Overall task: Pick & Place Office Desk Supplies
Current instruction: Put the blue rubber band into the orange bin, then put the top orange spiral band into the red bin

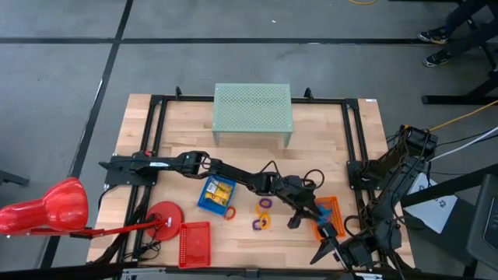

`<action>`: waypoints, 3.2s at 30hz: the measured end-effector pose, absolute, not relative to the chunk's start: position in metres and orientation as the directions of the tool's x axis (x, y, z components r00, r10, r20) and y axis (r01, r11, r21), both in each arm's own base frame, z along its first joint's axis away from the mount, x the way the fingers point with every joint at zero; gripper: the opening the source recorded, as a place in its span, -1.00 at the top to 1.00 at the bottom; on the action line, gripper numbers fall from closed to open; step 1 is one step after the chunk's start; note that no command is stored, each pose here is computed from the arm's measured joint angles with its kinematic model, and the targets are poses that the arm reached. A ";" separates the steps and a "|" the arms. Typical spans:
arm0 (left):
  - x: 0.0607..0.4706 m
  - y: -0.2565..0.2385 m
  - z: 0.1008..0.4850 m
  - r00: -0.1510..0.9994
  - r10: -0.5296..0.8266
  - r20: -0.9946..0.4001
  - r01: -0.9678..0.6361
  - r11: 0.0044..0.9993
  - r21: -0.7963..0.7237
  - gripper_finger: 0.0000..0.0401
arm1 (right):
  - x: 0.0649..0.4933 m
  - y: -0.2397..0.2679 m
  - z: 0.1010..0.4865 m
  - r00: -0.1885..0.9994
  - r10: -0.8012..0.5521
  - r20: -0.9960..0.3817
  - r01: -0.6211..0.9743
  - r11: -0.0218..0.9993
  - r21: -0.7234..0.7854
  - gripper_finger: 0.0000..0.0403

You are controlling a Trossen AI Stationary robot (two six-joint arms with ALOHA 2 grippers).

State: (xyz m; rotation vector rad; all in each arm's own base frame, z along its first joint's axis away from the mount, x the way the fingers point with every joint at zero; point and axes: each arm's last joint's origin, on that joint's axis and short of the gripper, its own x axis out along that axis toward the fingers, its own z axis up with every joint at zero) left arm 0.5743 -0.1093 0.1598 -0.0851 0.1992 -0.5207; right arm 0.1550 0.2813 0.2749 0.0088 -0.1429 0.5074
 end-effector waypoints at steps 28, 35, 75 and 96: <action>0.570 -0.095 0.200 0.858 -0.447 -0.254 0.448 0.892 -0.059 0.32 | 0.155 0.282 0.275 0.855 0.500 0.140 -0.502 0.864 -0.022 -0.20; 0.538 -0.110 0.269 0.818 -0.477 -0.322 0.506 0.863 0.005 0.34 | 0.155 0.283 0.274 0.842 0.523 0.132 -0.530 0.848 0.023 -0.20; 0.190 -0.215 0.363 0.979 0.094 -0.181 -0.051 0.973 0.227 0.37 | 0.141 0.266 0.278 0.917 0.389 0.085 -0.374 0.915 -0.151 -0.20; 0.122 -0.093 0.210 0.991 0.040 -0.128 -0.045 0.998 -0.037 0.37 | 0.086 0.140 0.248 0.932 0.315 0.180 -0.305 0.949 -0.084 -0.20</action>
